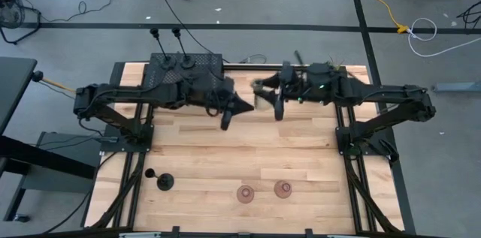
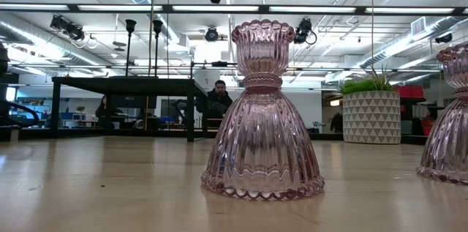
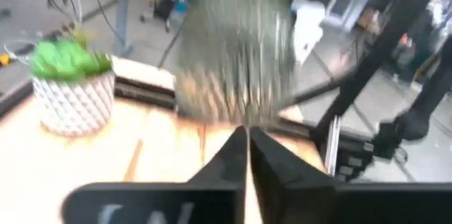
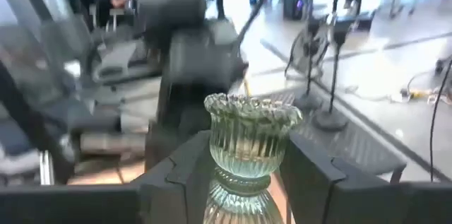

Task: Pick & Place candle stick holders
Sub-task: Put the green glass candle holder on the shelf

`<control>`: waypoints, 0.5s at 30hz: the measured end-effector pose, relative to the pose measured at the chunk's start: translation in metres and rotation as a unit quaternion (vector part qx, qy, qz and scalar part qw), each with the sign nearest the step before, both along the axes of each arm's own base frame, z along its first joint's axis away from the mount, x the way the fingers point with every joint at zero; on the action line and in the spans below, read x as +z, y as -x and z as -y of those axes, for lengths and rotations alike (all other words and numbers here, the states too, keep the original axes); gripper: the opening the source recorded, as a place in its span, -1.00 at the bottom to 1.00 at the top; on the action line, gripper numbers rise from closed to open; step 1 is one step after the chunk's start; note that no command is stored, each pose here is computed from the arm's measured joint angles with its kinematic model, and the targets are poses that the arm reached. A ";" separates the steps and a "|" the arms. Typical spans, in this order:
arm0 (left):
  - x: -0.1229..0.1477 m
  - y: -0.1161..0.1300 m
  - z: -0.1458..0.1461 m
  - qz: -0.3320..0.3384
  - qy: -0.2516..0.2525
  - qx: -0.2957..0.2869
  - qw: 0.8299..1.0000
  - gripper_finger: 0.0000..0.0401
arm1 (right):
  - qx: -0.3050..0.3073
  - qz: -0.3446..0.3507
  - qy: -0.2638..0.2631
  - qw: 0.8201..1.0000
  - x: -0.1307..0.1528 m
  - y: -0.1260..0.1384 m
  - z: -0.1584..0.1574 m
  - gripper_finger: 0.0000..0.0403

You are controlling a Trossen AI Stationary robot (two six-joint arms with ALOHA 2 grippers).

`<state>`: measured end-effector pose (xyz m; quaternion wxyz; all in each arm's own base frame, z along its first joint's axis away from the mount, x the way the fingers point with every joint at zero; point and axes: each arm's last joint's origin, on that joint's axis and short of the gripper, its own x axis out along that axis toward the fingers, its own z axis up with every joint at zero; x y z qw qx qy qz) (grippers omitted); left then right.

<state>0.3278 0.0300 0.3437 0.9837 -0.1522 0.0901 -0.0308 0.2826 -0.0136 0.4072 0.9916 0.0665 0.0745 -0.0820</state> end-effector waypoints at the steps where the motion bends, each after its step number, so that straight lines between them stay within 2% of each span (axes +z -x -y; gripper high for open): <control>1: -0.003 0.000 0.000 -0.011 0.002 -0.001 1.000 -0.99 | -0.001 0.008 0.000 1.000 0.002 0.001 0.000 -0.24; 10: 0.002 0.001 0.001 0.004 0.012 0.003 1.000 -0.97 | 0.021 0.006 -0.003 1.000 0.000 -0.002 -0.002 -0.42; 15: 0.002 0.001 0.000 0.005 0.009 0.008 1.000 -0.87 | 0.022 0.003 -0.003 1.000 -0.001 -0.002 -0.002 -0.40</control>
